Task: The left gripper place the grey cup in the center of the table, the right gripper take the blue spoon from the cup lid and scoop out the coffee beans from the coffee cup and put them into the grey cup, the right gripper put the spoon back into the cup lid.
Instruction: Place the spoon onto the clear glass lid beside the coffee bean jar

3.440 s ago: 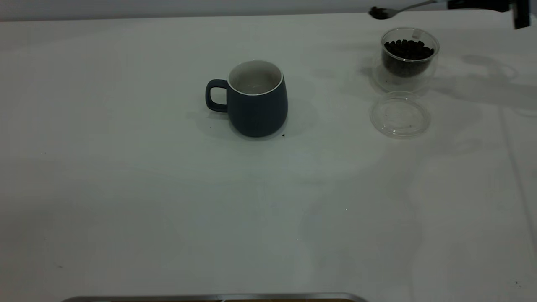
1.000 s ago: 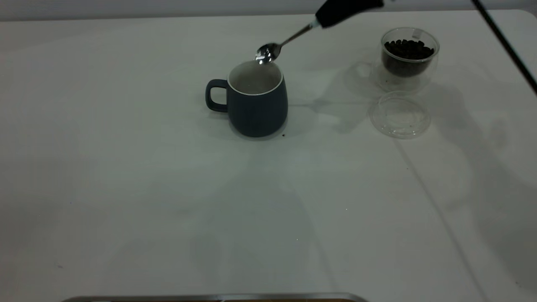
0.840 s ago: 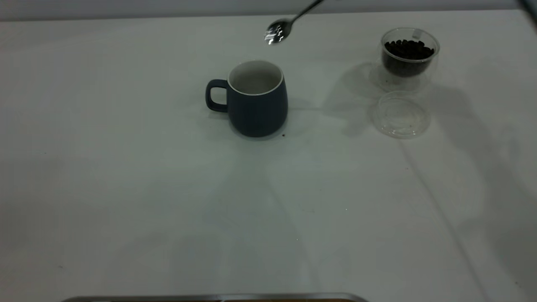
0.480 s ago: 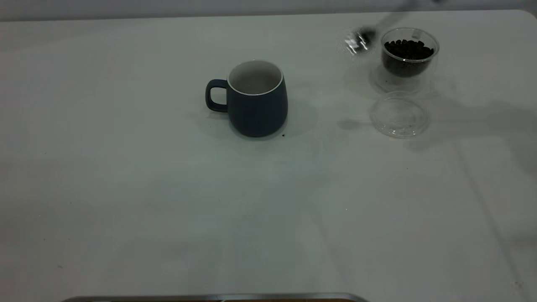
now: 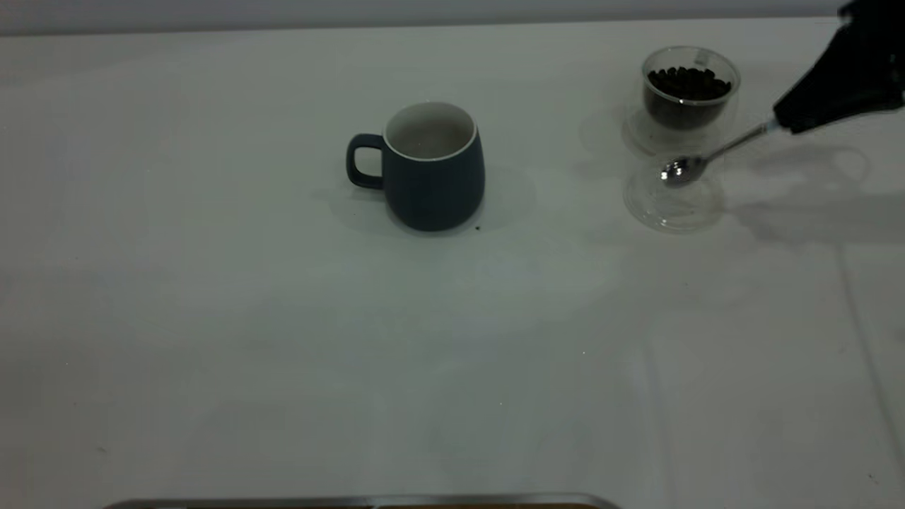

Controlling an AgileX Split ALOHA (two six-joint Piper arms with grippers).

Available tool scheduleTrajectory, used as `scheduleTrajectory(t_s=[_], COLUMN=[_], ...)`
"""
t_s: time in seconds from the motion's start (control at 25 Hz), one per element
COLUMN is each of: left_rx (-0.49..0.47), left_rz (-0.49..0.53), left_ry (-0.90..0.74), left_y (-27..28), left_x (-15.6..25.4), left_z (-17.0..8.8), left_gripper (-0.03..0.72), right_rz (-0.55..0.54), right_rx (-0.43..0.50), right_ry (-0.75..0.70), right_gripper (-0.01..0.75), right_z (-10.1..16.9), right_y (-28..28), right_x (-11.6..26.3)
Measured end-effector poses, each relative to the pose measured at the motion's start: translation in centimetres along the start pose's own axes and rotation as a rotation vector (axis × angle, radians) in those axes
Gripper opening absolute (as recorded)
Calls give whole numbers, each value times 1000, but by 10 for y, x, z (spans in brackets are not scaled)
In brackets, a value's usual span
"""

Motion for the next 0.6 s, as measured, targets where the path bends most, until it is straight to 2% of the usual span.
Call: scheduleTrajectory(t_s=[0.16,0.6], left_rx=[0,0], left_rz=[0,0], left_ry=[0,0], left_y=[0,0], left_x=[0,0], left_z=[0,0], left_gripper=[555,555], right_rz=[-27,-77], right_rx=[8,-86], right_ry=[-71,-146], right_gripper=[99,103], right_z=[-16,-19], right_y=[-20,-45], right_x=[2,3])
Point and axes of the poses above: a point on each arm's last joint axis where the gripper is mounted, y pointing back along that axis away from the gripper, z along the wrist's bending axis when the last joint is at zero, x = y × z, the point moved 9 cm from there along -y, pointing out along that axis toward the gripper, and after that the axes turned 5 degrees about -y, right-handed, at the moved point
